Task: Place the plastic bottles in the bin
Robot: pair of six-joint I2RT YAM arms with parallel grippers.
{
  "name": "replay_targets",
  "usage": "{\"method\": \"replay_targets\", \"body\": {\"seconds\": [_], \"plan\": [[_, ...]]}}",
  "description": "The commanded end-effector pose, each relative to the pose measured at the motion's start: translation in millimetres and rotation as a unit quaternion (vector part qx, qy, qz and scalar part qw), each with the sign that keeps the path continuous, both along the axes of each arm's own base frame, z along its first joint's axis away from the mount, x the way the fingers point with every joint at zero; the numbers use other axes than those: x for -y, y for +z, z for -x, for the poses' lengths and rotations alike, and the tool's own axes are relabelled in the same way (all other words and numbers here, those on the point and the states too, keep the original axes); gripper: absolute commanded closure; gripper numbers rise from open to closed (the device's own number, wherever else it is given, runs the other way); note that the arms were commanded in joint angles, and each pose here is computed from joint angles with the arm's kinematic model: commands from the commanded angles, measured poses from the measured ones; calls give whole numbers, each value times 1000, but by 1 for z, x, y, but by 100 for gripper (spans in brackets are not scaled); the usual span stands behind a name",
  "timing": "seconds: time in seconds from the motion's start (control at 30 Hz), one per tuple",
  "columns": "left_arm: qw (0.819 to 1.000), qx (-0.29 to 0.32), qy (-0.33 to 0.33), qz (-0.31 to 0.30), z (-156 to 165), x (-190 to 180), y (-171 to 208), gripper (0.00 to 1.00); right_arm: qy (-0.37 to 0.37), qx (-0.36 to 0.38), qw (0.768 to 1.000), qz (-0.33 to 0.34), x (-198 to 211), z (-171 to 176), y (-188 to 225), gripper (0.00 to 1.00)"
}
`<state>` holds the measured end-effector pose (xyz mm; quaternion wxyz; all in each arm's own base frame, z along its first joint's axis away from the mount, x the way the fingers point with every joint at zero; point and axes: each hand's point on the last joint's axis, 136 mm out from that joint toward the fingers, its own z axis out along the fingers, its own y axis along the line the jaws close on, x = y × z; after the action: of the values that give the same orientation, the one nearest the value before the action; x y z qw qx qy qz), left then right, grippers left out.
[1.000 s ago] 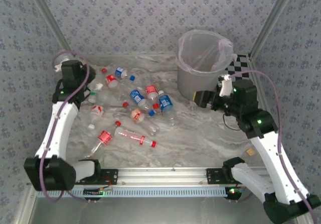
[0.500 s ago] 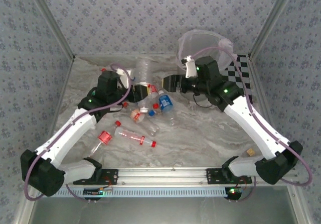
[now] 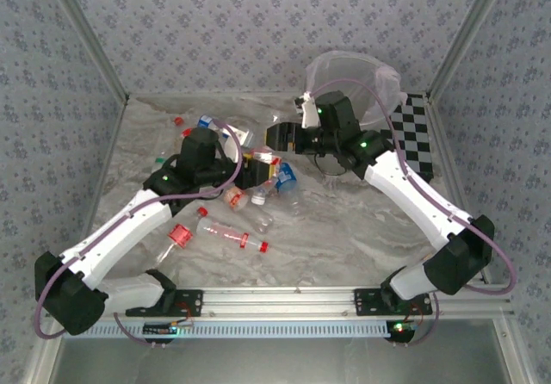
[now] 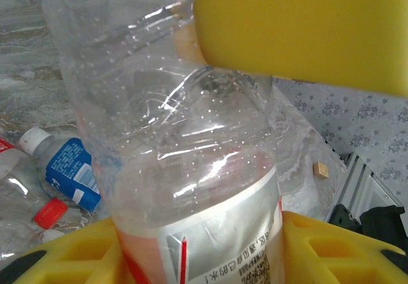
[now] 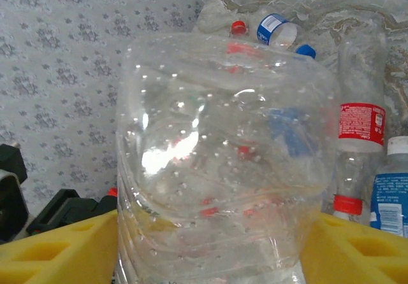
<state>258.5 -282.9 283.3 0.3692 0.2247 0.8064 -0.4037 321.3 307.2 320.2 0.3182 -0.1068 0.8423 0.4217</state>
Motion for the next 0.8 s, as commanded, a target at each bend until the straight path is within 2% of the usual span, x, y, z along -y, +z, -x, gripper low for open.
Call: {"method": "replay_targets", "body": {"seconds": [0.0,0.17,0.2,0.27,0.4,0.47,0.63,0.77], "plan": [[999,42,-10,25,-4,9,28,50,16,16,999,-23,-8,1,21,39],[998,47,8,37,-7,5,35,36,11,42,999,-11,2,2,31,48],[998,49,12,40,-7,4,37,32,9,48,999,-8,4,2,34,50],[997,54,26,46,-7,0,41,18,3,66,998,-2,11,1,45,54],[994,81,73,32,-9,-22,46,5,-15,105,994,14,31,-4,71,60],[990,94,99,25,-7,-36,50,1,-34,134,990,25,47,-9,91,61],[983,99,157,10,-1,-67,49,0,-118,209,970,25,102,-29,145,63],[970,82,225,-47,-5,-98,28,0,-210,248,945,40,157,-51,179,64]]}}
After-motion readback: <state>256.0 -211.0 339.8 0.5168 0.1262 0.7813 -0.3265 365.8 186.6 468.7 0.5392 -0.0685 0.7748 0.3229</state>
